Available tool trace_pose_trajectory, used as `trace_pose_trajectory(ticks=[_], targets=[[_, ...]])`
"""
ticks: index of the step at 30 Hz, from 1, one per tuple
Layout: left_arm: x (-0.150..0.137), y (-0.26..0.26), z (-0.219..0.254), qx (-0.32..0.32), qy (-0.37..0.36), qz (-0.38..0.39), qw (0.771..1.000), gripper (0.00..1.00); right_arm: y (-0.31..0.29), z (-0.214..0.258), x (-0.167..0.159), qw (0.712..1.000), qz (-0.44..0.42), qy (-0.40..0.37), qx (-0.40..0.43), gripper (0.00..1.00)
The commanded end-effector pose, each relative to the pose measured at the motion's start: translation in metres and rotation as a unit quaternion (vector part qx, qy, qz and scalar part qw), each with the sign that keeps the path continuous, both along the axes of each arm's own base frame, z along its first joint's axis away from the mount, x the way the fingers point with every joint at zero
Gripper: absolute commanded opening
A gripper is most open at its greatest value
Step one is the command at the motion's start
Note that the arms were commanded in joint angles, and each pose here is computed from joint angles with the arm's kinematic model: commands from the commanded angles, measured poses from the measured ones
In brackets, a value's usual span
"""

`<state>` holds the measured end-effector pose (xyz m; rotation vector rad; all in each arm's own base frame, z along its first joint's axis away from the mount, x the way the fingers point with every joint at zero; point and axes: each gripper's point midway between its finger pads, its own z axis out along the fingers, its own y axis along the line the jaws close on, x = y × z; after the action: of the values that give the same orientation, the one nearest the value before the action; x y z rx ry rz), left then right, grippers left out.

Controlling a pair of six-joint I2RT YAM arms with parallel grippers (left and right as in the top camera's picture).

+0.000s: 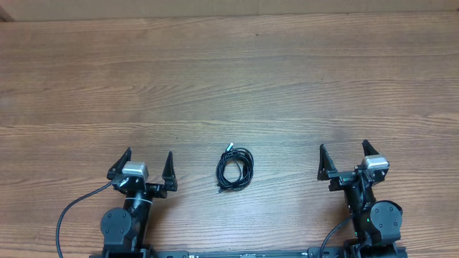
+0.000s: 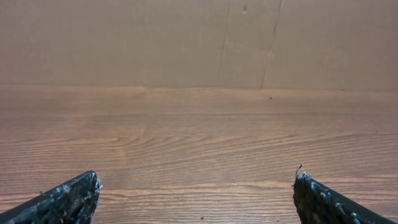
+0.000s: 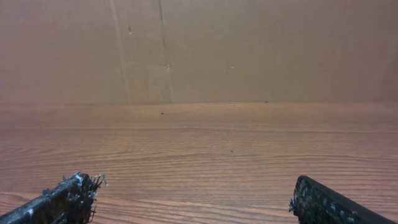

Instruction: Untangle cables

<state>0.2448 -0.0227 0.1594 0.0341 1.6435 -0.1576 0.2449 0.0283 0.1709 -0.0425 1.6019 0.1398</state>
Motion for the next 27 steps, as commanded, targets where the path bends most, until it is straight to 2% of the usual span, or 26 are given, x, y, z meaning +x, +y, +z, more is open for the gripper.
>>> trace_pose_trajectory(ticks=[1, 9, 15, 18, 27], targets=[[0.0, 0.002, -0.002, 0.004, -0.001, 0.005, 1.0, 1.0, -0.001, -0.001, 0.0, 1.0, -0.004, -0.003, 0.002, 1.0], [0.0, 0.002, -0.002, 0.004, -0.001, 0.005, 1.0, 0.99, -0.001, -0.001, 0.0, 1.0, -0.004, -0.003, 0.002, 1.0], [-0.002, -0.014, 0.01, -0.021, -0.016, -0.04, 0.999, 1.0, -0.001, -0.001, 0.0, 1.0, -0.004, -0.003, 0.002, 1.0], [-0.006, -0.022, 0.019, -0.022, -0.021, -0.063, 0.998, 1.0, -0.001, -0.001, 0.0, 1.0, -0.004, -0.003, 0.002, 1.0], [-0.027, -0.023, 0.071, -0.017, -0.002, -0.067, 0.998, 1.0, -0.001, -0.001, 0.0, 1.0, -0.004, -0.003, 0.002, 1.0]])
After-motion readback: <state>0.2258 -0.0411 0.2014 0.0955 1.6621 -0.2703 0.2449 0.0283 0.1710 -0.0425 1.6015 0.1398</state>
